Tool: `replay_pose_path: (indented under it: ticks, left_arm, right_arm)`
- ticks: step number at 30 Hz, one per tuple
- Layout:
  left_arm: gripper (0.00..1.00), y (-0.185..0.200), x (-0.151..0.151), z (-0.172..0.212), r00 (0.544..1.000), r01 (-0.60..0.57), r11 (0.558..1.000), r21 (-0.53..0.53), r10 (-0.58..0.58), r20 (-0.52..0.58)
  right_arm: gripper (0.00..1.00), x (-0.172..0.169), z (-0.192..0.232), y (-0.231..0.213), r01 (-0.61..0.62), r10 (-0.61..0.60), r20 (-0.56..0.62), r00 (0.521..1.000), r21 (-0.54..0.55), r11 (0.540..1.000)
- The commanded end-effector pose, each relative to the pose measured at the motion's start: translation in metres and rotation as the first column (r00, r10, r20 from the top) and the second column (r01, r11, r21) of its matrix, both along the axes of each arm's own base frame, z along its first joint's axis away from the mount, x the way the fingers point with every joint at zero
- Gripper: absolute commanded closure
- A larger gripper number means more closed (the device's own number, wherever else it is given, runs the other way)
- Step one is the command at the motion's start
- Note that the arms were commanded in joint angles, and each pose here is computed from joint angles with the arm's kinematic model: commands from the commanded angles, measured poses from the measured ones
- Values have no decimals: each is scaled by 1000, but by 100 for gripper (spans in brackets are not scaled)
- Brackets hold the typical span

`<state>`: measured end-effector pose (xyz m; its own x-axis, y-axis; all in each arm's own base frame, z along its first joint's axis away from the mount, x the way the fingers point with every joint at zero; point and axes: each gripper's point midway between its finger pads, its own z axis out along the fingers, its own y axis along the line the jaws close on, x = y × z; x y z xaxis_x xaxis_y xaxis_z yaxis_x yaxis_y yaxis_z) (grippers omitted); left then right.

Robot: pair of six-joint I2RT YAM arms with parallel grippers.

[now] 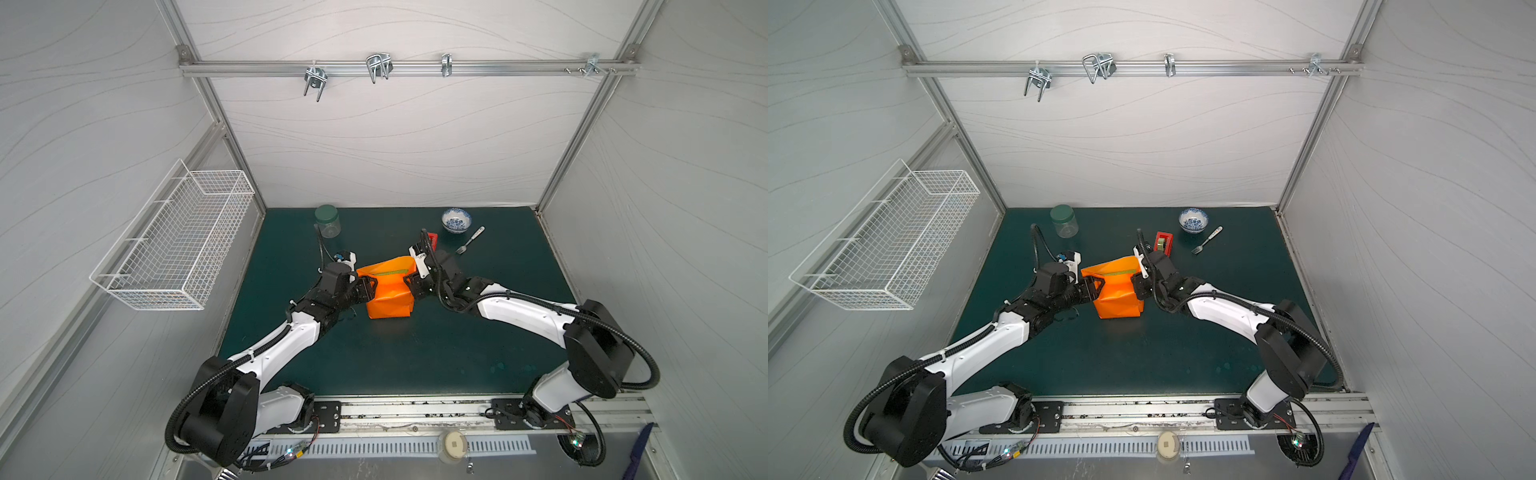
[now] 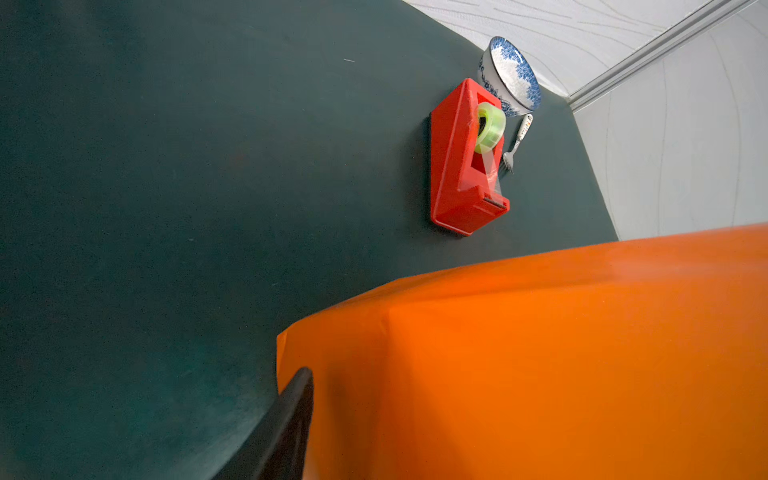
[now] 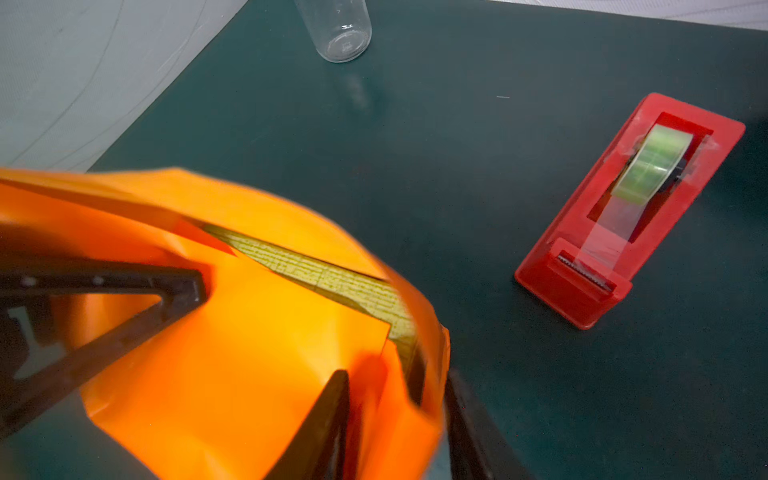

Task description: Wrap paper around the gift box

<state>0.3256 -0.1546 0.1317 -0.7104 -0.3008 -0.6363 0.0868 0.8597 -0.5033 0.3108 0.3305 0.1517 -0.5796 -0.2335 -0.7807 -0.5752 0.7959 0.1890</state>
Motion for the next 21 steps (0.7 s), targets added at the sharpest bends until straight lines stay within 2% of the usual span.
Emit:
replay_pose_path:
  ticks: [1, 5, 12, 21]
  left_arm:
    - [44, 12, 1, 13, 998, -54, 998, 34, 54, 11]
    - [46, 18, -4, 23, 996, -78, 995, 60, 75, 40]
    - [72, 8, -1, 21, 999, -34, 994, 108, 30, 42]
    - [85, 3, 9, 23, 998, -46, 983, 177, 38, 48]
  right_arm:
    - [64, -2, -25, -12, 14, -17, -28, 999, -109, 994]
    - [66, -1, -24, -12, 19, -21, -25, 999, -110, 994]
    - [67, -1, -25, -11, 16, -20, -29, 999, -107, 994]
    - [69, -1, -23, -9, 6, -9, -24, 1000, -111, 994]
